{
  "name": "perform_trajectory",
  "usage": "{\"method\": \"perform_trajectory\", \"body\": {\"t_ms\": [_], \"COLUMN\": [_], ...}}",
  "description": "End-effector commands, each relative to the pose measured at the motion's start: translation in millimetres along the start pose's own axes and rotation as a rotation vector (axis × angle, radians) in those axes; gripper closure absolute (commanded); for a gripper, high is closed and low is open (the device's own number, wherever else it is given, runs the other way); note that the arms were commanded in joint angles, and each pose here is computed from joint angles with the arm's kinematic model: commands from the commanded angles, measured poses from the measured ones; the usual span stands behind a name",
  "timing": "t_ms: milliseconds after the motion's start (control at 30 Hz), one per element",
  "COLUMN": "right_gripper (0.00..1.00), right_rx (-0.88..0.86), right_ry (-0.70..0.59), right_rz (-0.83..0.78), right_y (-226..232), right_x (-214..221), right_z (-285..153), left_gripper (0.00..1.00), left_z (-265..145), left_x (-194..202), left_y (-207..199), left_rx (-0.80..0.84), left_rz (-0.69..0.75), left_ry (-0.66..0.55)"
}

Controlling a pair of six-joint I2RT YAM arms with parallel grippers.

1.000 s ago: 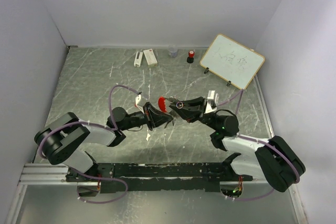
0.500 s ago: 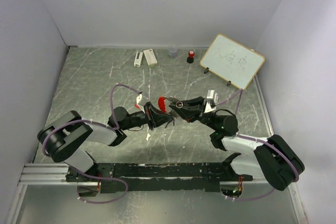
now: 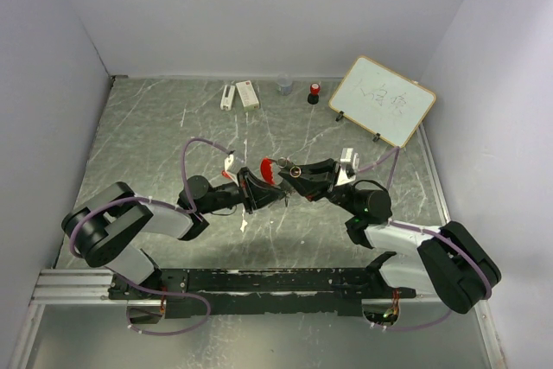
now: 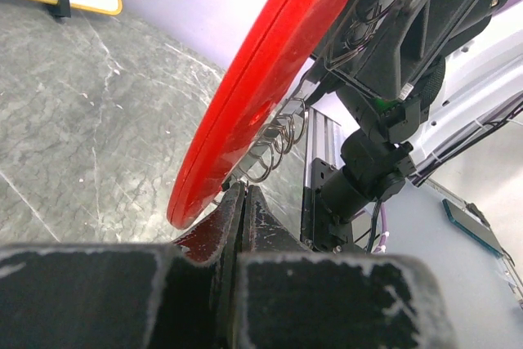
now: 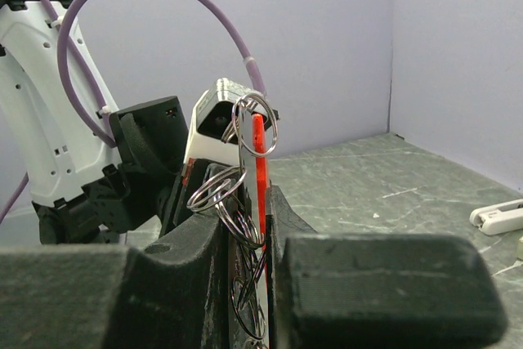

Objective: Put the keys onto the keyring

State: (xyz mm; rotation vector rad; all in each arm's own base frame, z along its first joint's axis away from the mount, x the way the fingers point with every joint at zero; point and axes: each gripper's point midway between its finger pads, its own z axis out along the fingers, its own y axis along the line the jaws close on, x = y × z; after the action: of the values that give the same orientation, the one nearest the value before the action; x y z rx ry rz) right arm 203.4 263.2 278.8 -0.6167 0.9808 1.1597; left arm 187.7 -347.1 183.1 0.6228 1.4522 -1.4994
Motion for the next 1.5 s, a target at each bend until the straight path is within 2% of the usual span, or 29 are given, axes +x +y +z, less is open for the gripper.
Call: {"method": "perform_trajectory", "body": {"t_ms": [0,1067,1467], "right_gripper": [1.0,1.0,1.0], "right_rx": [-0.037,-0.03,-0.029], "right_ry": [-0.111,-0.111,-0.116], "right_rz": [-0.084,-0.098,-0.106], "right_y": [9,2,3], "right_x": [-30,-27,-32], "right_z": [3,9,9], "left_gripper": [0.93,0.93,0.93], "left_z": [7,10,10], "left_x": [-16,-7,0], "left_y": [-6,-2,15], "left_rx": [0.038,0.039,-0.048], "left_rz": [0.035,0.01,-0.01], "left_ry": [-0.04,0.003,0.031]}}
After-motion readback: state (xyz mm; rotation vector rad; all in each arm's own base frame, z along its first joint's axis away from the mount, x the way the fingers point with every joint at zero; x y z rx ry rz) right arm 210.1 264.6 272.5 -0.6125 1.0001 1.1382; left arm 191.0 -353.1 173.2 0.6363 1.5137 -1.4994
